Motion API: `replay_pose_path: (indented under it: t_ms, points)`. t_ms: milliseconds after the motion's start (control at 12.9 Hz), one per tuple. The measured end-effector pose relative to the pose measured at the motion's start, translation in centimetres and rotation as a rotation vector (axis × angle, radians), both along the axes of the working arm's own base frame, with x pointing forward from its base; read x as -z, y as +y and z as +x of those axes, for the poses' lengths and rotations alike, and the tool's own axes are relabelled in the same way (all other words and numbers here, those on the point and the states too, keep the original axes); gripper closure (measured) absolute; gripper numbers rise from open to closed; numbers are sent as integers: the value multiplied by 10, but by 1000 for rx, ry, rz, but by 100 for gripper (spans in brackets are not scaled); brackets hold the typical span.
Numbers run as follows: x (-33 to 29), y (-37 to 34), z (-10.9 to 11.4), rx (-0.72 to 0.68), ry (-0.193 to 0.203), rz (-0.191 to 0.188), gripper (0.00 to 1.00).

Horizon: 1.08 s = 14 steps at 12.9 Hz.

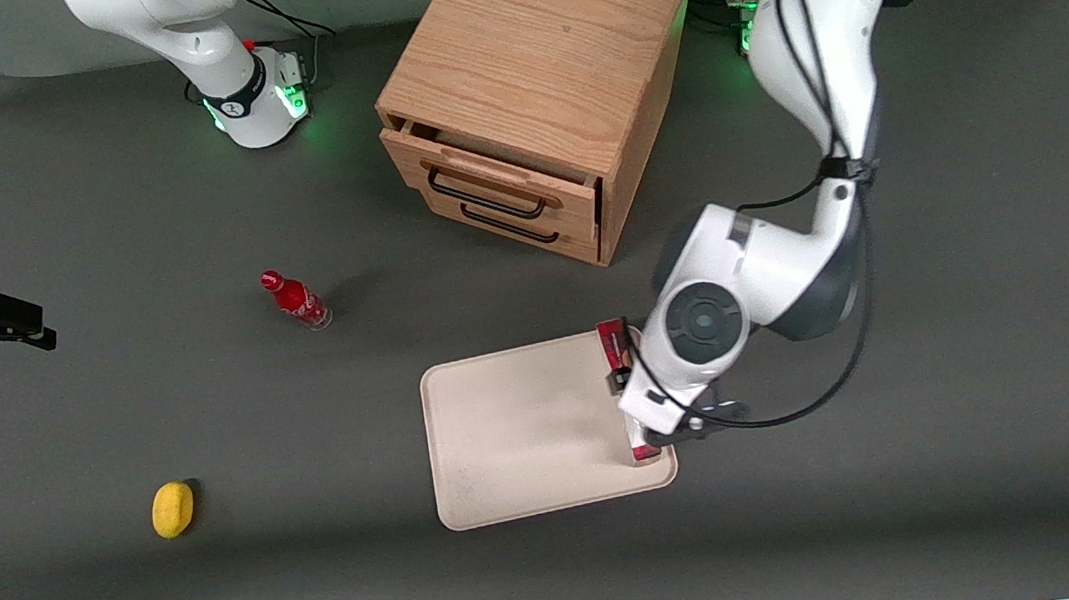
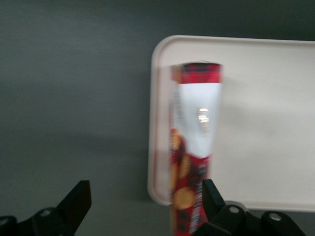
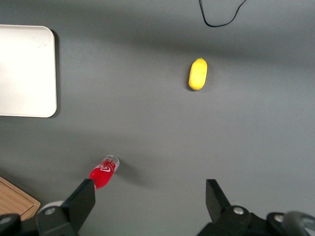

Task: Place red cookie box on tray
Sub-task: 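Open the left gripper and withdraw it away from the tray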

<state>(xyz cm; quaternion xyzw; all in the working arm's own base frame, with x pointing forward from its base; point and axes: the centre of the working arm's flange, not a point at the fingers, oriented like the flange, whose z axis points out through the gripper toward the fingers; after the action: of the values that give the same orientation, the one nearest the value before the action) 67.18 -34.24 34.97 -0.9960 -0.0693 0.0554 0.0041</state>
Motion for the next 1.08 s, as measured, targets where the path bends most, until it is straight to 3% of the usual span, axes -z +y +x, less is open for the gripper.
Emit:
replay_pose_path:
  t_ms: [232,465,775,1085]
  points:
    - [-77,65,6,57,4,-5,0]
    - [-137,126,-10,56,-21,-5,0]
    - [-184,236,-51,48,-16,-5,2]
    - [-203,298,-102,75,8,-8,2]
